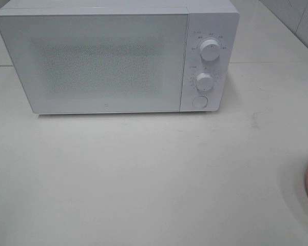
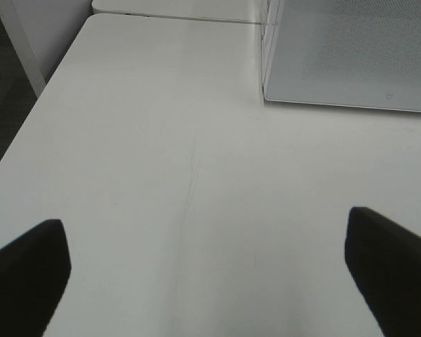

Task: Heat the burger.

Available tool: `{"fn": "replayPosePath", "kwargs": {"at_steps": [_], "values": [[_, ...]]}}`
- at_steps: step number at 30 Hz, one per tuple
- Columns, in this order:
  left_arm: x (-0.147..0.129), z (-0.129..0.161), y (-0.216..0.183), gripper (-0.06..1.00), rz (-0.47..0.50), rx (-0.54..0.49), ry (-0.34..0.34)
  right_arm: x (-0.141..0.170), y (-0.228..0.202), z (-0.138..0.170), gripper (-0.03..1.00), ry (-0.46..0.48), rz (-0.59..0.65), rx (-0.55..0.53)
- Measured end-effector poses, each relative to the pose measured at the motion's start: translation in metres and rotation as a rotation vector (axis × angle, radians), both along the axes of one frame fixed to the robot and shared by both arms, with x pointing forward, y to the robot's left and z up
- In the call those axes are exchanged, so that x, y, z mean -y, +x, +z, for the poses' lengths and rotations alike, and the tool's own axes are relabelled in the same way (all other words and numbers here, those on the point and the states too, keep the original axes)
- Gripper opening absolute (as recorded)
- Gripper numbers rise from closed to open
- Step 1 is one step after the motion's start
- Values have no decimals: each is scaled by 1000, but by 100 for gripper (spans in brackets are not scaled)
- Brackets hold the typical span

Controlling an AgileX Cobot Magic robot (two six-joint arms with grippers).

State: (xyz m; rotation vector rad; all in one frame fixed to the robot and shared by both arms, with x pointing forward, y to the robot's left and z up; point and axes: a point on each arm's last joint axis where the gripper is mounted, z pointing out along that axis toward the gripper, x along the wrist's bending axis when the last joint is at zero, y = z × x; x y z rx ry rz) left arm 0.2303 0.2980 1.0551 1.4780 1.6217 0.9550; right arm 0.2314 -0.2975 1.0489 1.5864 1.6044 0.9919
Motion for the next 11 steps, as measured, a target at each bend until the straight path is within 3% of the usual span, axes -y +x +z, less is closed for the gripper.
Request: {"fn": "replayPosePath", "kwargs": {"at_steps": [11], "values": [[0, 0, 0, 99, 0, 0, 0, 0, 0, 0, 75, 0, 0, 0]]}}
